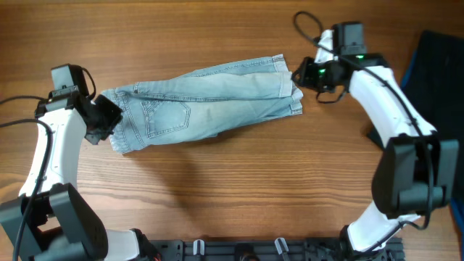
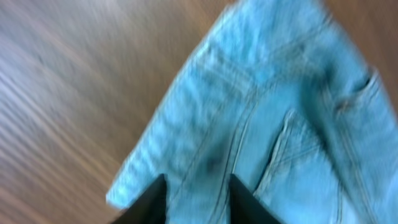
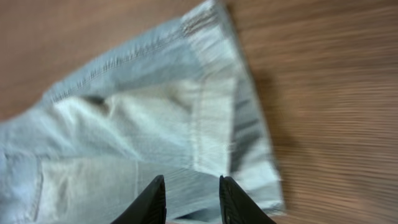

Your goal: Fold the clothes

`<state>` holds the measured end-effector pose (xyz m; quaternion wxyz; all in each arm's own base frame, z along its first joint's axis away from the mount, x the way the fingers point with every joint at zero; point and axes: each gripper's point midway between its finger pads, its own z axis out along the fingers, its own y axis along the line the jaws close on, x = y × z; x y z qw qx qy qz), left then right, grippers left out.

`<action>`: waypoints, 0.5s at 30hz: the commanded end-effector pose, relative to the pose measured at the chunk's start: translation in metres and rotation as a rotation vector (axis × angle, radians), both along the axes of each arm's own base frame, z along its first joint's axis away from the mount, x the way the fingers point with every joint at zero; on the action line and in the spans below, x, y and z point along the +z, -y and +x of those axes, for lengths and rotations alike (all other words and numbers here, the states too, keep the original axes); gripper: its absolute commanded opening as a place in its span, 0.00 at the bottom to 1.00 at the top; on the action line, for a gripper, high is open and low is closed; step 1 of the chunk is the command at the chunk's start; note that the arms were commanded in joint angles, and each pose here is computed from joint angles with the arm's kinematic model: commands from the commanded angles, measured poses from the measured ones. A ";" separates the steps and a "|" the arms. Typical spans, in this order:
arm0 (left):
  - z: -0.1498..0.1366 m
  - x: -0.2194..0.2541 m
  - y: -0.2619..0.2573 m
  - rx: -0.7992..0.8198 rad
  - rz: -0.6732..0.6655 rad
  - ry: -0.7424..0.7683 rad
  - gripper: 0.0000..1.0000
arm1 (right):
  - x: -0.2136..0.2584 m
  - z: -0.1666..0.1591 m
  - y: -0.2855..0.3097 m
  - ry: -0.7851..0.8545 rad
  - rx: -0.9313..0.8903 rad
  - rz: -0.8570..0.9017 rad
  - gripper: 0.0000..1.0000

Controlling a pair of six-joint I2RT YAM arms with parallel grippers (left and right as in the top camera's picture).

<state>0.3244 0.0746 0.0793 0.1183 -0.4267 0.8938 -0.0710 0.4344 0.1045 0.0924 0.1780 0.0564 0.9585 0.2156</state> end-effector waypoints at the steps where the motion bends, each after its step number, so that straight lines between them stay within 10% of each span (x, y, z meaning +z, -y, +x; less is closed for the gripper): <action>1: -0.013 0.003 0.026 -0.059 -0.132 -0.039 0.26 | -0.038 -0.010 -0.018 -0.054 0.105 -0.029 0.28; 6: -0.033 -0.008 0.034 -0.066 -0.156 -0.113 0.31 | -0.061 -0.015 -0.017 -0.110 0.106 -0.035 0.17; 9: -0.034 -0.018 0.042 -0.092 -0.154 -0.111 0.31 | -0.078 -0.017 -0.012 -0.146 0.095 -0.066 0.45; 15: -0.026 -0.023 0.074 -0.207 -0.138 -0.084 0.34 | -0.082 -0.017 -0.012 -0.151 0.097 -0.065 0.38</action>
